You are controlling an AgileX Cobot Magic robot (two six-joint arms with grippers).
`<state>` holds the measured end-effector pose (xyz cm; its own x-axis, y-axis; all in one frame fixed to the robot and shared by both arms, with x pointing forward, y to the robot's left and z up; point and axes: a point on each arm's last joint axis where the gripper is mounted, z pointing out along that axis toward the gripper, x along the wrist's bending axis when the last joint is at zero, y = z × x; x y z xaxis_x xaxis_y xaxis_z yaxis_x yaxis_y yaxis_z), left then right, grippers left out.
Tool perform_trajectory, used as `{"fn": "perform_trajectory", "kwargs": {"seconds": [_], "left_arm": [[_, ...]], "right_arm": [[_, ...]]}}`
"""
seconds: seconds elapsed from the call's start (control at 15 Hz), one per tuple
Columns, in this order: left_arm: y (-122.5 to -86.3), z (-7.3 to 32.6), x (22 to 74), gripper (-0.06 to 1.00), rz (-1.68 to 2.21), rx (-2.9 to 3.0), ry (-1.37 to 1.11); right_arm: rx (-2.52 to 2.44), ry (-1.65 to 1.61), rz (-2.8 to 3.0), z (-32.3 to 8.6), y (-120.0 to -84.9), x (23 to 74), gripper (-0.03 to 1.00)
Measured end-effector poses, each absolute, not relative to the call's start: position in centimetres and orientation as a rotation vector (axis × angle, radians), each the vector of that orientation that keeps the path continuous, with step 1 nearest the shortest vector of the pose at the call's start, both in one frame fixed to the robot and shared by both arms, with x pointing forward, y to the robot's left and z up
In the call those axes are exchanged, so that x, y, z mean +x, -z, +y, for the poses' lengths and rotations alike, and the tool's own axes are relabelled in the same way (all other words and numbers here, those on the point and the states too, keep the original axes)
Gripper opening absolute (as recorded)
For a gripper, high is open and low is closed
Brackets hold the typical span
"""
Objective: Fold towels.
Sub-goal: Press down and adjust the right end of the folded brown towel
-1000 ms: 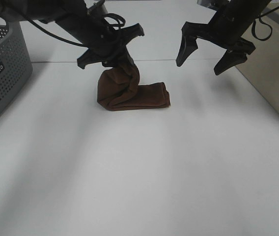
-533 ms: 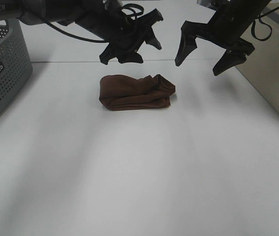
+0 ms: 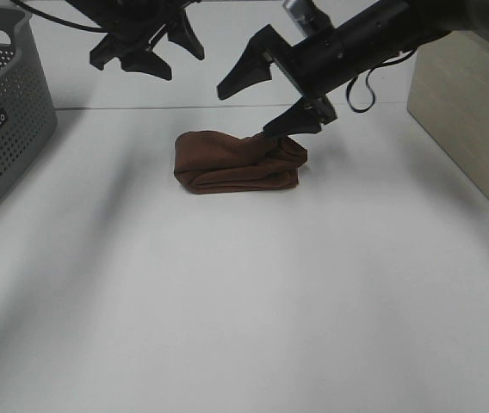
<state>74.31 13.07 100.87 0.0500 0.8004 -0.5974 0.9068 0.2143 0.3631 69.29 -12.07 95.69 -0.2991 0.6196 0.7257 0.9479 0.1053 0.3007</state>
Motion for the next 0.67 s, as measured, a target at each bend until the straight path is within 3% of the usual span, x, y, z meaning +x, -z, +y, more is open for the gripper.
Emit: {"fn": "perform_trajectory", "kwargs": {"seconds": [0.27,0.67], "left_arm": [[-100.7,15.2,74.6,0.57,1.800,1.604,0.195],[-100.6,15.3,74.6,0.57,1.786,1.631,0.177]], "right_arm": [[-1.517,1.113,-1.938,-8.8,-92.5,69.8,0.95],[-1.803,1.009,-1.875,-13.0,-90.0,71.8,0.95]]}}
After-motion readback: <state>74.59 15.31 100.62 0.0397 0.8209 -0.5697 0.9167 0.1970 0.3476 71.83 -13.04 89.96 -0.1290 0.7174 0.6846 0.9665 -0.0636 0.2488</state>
